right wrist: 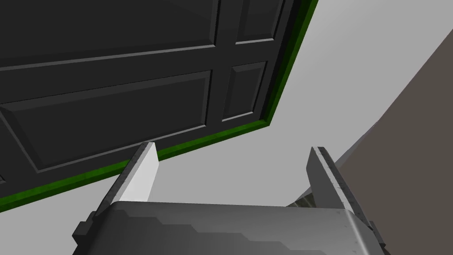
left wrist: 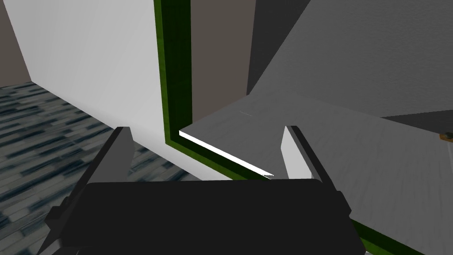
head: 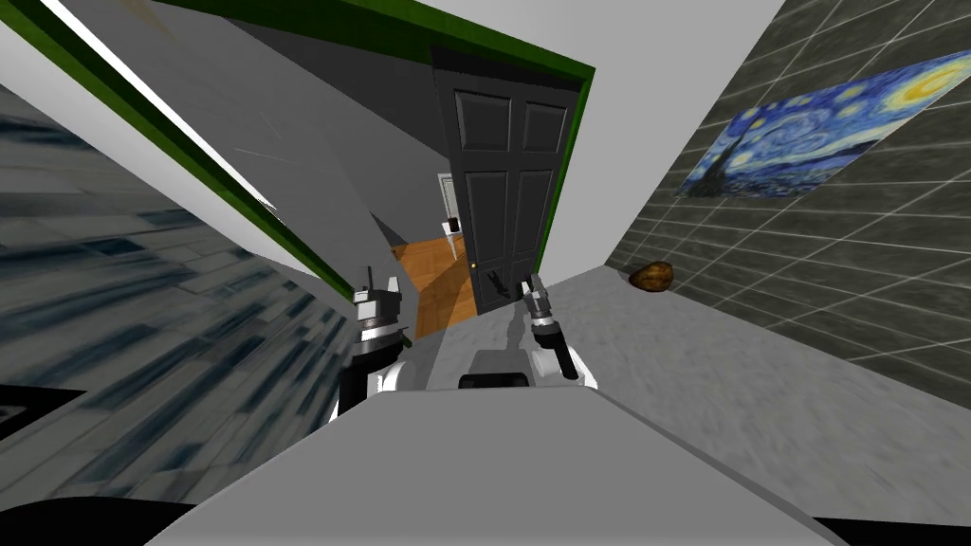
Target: Push the door open
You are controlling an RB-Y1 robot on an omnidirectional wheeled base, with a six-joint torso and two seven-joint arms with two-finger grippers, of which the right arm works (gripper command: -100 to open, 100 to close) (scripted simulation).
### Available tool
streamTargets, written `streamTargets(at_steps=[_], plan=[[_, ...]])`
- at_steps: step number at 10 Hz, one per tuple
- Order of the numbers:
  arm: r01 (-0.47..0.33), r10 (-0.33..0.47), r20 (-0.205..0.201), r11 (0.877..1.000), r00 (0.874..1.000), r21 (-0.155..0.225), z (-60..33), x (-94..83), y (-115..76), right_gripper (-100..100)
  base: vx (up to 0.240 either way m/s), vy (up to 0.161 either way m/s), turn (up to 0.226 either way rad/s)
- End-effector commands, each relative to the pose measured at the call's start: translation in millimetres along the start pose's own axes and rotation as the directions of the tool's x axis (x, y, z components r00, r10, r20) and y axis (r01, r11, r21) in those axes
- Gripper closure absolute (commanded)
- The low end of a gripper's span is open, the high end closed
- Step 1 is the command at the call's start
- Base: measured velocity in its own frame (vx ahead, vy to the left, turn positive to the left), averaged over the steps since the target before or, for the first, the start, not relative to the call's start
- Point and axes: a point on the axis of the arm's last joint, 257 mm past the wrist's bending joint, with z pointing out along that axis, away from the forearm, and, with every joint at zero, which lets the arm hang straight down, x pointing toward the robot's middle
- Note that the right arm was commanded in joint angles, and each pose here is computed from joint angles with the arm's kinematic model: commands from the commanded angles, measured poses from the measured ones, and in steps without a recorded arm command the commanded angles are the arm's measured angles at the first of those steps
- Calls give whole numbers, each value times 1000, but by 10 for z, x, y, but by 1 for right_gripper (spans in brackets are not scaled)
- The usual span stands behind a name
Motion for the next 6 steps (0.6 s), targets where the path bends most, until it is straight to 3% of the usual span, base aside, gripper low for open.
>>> streamTargets(at_steps=[1, 6], plan=[[-15, 16, -14, 1000, 1000, 20, -27, 72, -114, -100, 112, 38, -51], [-56, 62, -59, 995, 996, 87, -123, 312, -481, -100, 89, 43, -55]])
